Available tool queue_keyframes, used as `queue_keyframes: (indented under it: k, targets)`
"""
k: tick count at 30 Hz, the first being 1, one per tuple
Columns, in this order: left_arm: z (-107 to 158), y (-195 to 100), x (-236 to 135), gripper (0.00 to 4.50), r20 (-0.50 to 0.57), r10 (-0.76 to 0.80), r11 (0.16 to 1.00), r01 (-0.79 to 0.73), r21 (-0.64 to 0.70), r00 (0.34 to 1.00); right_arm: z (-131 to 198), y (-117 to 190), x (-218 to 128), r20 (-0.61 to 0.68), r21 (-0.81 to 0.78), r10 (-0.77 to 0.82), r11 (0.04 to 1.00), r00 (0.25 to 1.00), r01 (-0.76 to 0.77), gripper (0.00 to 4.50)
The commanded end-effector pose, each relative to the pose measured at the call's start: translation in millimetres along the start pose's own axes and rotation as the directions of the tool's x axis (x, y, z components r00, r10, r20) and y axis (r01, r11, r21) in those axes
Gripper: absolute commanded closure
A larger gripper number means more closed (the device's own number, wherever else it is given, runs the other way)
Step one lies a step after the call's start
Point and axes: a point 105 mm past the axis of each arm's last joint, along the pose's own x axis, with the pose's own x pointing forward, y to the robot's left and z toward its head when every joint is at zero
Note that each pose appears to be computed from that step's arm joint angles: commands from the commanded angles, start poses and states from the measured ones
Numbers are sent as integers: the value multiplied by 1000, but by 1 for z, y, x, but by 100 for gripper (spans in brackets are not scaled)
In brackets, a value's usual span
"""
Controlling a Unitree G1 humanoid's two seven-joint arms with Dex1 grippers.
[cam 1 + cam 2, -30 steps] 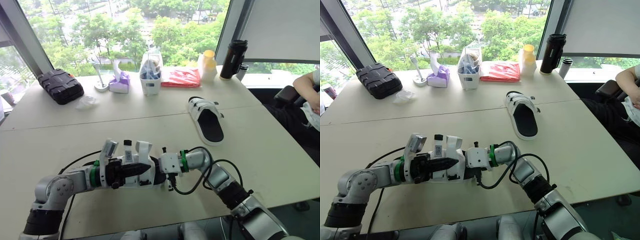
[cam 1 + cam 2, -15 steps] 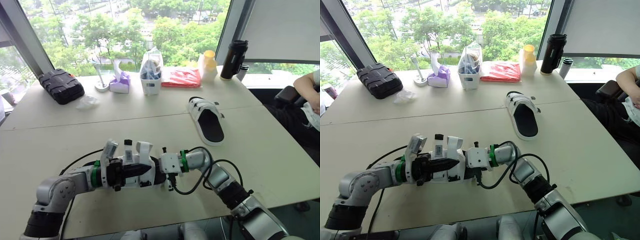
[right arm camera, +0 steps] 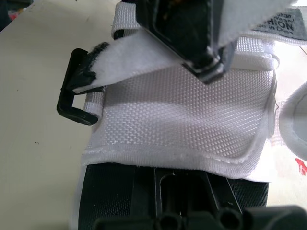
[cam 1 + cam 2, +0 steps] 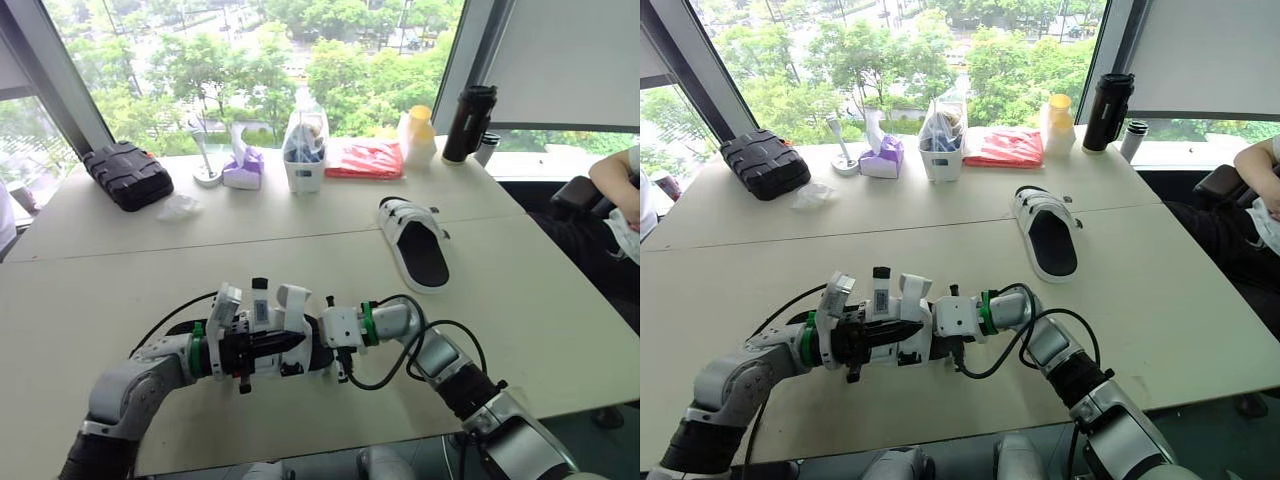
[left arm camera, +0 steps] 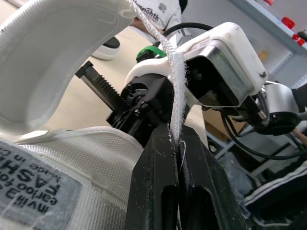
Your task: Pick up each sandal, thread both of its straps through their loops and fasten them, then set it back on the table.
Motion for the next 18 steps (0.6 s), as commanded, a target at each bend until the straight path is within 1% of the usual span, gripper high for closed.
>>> queue_keyframes:
  k: [1,7,12,15,18]
  targets:
    - [-17,-5,13,446,-34,-32,999,31,-18,999,-12,18,12,-44,39,67,997,997,-65,450]
    - [-21,-8,13,446,-23,-29,999,29,-16,999,-13,17,11,-47,39,67,997,997,-65,450]
    - [-21,-8,13,446,12,2,1000,-2,-5,1000,-13,18,11,-47,40,67,997,997,-65,450]
    - [-16,-6,14,446,66,45,999,-47,20,997,-12,17,11,-45,41,66,997,997,-64,450]
    - [-17,-7,14,446,76,57,998,-59,24,995,-12,18,11,-45,41,66,997,997,-64,450]
